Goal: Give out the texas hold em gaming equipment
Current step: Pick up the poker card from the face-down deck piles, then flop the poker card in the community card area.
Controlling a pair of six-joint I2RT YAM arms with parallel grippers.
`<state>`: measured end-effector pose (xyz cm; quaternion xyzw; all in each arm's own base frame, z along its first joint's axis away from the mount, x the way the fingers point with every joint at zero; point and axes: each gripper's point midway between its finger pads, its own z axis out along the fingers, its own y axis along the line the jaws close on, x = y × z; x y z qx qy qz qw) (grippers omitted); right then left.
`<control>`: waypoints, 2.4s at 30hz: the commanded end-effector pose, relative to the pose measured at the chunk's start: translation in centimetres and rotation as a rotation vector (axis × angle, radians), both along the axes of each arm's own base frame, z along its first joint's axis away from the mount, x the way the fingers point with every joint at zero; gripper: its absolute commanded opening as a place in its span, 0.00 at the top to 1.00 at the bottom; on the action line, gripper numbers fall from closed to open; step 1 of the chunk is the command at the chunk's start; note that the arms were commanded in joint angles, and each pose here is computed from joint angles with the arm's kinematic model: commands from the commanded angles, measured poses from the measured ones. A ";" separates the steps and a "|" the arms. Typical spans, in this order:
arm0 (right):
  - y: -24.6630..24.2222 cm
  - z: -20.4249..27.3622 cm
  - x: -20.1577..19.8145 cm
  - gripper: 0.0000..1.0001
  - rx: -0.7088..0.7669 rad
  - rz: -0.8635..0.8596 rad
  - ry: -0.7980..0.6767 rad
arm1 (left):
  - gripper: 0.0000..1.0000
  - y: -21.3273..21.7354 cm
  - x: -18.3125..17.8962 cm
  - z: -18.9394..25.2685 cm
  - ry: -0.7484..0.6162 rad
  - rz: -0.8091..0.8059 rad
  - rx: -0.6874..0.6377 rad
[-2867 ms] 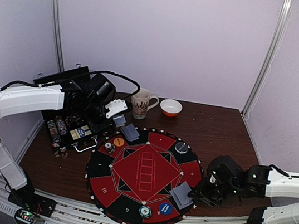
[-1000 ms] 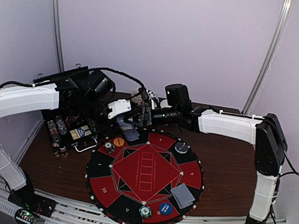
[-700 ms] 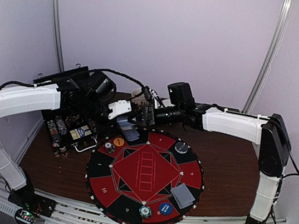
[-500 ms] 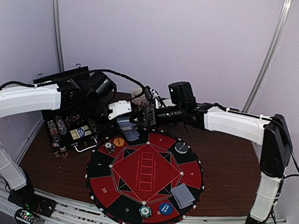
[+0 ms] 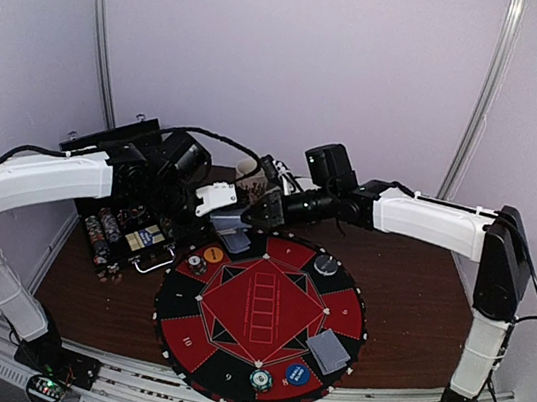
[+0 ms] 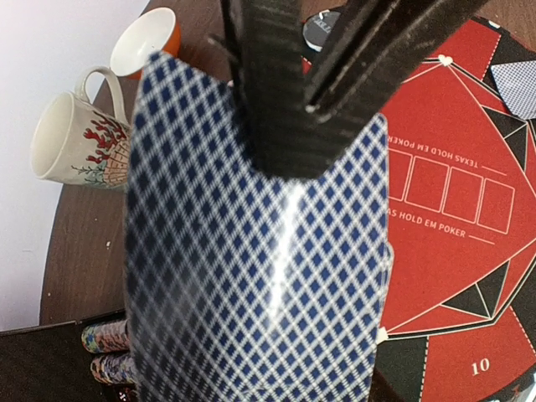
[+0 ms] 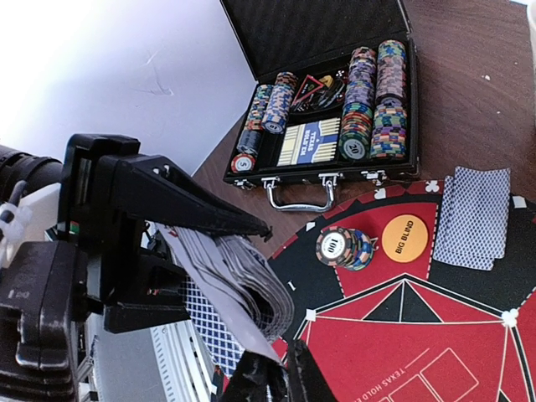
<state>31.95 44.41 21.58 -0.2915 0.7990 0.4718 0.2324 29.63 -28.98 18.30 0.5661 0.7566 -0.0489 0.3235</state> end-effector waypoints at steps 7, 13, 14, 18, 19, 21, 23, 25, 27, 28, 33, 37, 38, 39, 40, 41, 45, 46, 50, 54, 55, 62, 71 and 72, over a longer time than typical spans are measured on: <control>-2.0 3.8 0.2 1.00 -0.037 -0.049 -0.085 | 0.56 0.0 0.5 0.3 -0.029 0.016 -0.004; -3.9 5.0 0.3 1.00 -0.086 -0.113 -0.119 | 0.55 0.9 1.2 0.0 -0.028 0.071 0.008; -4.5 5.1 0.5 1.00 -0.106 -0.141 -0.122 | 0.55 1.0 1.4 -0.2 -0.023 0.083 0.007; -7.4 4.7 1.0 1.00 -0.206 -0.243 -0.149 | 0.55 2.0 2.3 -0.6 -0.014 0.142 0.012; -8.0 4.5 0.9 1.00 -0.229 -0.249 -0.162 | 0.55 2.2 2.4 -0.6 -0.012 0.152 0.012; -8.8 4.0 0.2 1.00 -0.265 -0.223 -0.190 | 0.55 2.5 2.7 -0.7 -0.012 0.171 0.013; -9.4 3.6 -0.9 1.00 -0.286 -0.170 -0.230 | 0.55 2.9 3.0 -0.7 -0.011 0.189 0.014; -10.0 3.2 -1.5 1.00 -0.306 -0.128 -0.299 | 0.55 3.2 3.3 -0.7 -0.009 0.208 0.010; -10.6 2.4 -2.2 1.00 -0.331 -0.067 -0.380 | 0.55 3.5 3.6 -0.7 -0.007 0.225 0.006; -10.7 2.0 -2.6 1.00 -0.345 -0.025 -0.421 | 0.55 3.6 3.7 -0.7 -0.006 0.228 0.005; -10.1 0.2 -3.7 1.00 -0.388 0.167 -0.599 | 0.55 3.6 3.6 -0.3 -0.005 0.234 -0.011; -8.2 -0.5 -4.1 1.00 -0.326 0.205 -0.575 | 0.55 3.7 3.3 -0.2 0.000 0.234 -0.021; -7.5 -0.4 -4.0 1.00 -0.293 0.186 -0.517 | 0.55 3.7 3.2 -0.3 0.001 0.234 -0.019; -7.0 -0.6 -4.2 1.00 -0.282 0.197 -0.467 | 0.55 3.8 3.2 -0.4 0.003 0.236 -0.018; -6.6 -0.8 -4.2 1.00 -0.272 0.193 -0.437 | 0.55 3.8 3.2 -0.5 0.004 0.238 -0.018; -6.4 -0.9 -4.2 1.00 -0.262 0.185 -0.436 | 0.55 3.8 3.1 -0.5 0.004 0.236 -0.019; -6.9 -1.6 -4.4 1.00 -0.202 0.154 -0.534 | 0.55 3.6 3.2 -0.4 0.005 0.223 -0.024; -6.9 -1.5 -4.6 1.00 -0.200 0.178 -0.581 | 0.55 3.5 3.2 -0.3 0.004 0.219 -0.025; -7.5 -2.7 -4.1 1.00 -0.286 0.285 -0.804 | 0.55 3.1 3.2 -0.1 0.001 0.203 -0.038; -8.0 -4.7 -4.5 1.00 -0.370 0.450 -0.953 | 0.55 2.9 3.2 0.1 0.001 0.198 -0.047; -7.9 -5.2 -4.8 1.00 -0.380 0.494 -0.994 | 0.55 2.9 3.2 0.1 0.001 0.198 -0.049; -7.3 -8.4 -7.3 1.00 -0.441 0.765 -1.221 | 0.55 2.8 3.3 0.6 -0.016 0.188 -0.058; -4.2 -11.4 -12.9 1.00 -0.346 0.959 -1.378 | 0.55 2.9 3.1 0.0 -0.007 0.181 -0.049; -4.3 -12.0 -13.4 1.00 -0.340 0.990 -1.380 | 0.55 2.9 3.1 0.1 -0.009 0.180 -0.050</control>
